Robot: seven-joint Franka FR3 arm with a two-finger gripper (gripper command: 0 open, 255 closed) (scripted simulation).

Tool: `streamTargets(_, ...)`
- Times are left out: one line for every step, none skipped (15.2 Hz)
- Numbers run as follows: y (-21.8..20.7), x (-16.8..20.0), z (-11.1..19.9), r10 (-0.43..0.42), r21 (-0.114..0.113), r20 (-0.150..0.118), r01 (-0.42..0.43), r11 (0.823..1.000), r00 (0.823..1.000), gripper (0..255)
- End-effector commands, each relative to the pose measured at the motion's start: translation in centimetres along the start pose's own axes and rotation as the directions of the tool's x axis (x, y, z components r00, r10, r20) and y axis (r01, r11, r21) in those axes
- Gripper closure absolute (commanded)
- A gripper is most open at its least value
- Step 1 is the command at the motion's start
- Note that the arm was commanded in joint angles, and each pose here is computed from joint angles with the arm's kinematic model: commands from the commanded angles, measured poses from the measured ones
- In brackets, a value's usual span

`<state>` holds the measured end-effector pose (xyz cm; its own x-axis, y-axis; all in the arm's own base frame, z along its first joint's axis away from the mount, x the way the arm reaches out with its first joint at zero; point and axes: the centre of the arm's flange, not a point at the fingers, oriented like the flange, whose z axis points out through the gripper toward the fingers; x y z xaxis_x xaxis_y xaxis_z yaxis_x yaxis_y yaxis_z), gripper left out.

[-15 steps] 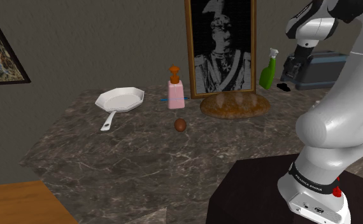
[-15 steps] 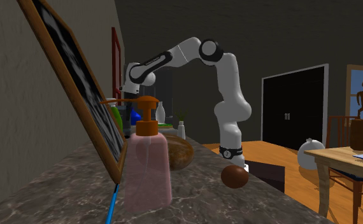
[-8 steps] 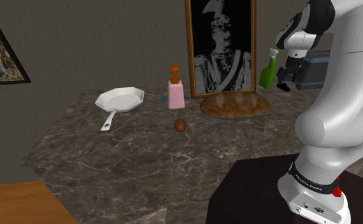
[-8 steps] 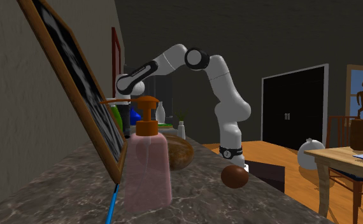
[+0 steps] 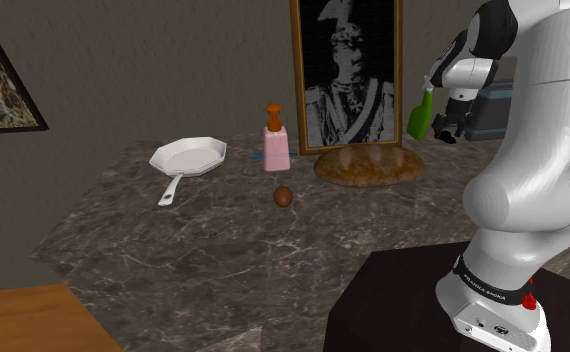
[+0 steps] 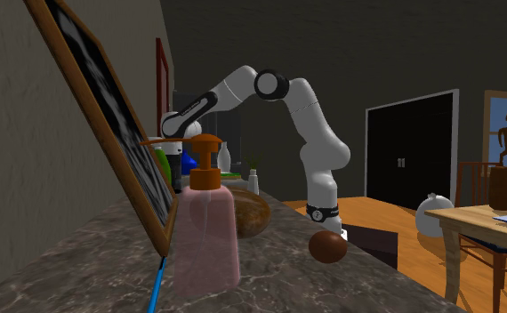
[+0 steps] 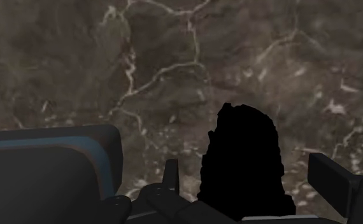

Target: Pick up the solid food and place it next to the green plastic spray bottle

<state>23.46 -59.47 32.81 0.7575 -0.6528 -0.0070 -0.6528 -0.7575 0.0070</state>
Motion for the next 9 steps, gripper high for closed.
streamTargets(0.04,-0.14,0.21,0.002,0.0,0.002,-0.002,1.0,1.0,0)
streamTargets(0.04,-0.14,0.21,0.002,0.0,0.002,-0.002,1.0,1.0,0)
streamTargets(0.04,-0.14,0.21,0.002,0.0,0.002,-0.002,1.0,1.0,0)
streamTargets(0.04,-0.14,0.21,0.002,0.0,0.002,-0.002,1.0,1.0,0)
streamTargets(0.04,-0.14,0.21,0.002,0.0,0.002,-0.002,1.0,1.0,0)
streamTargets(0.06,-0.1,0.25,0.002,0.0,0.002,-0.002,1.0,1.0,255)
streamTargets(0.06,-0.15,0.27,0.002,0.0,0.002,-0.002,1.0,1.0,255)
streamTargets(0.11,-0.12,0.25,0.002,0.0,0.002,-0.002,1.0,1.0,255)
streamTargets(0.09,-0.11,0.25,0.002,0.0,0.002,-0.002,1.0,1.0,255)
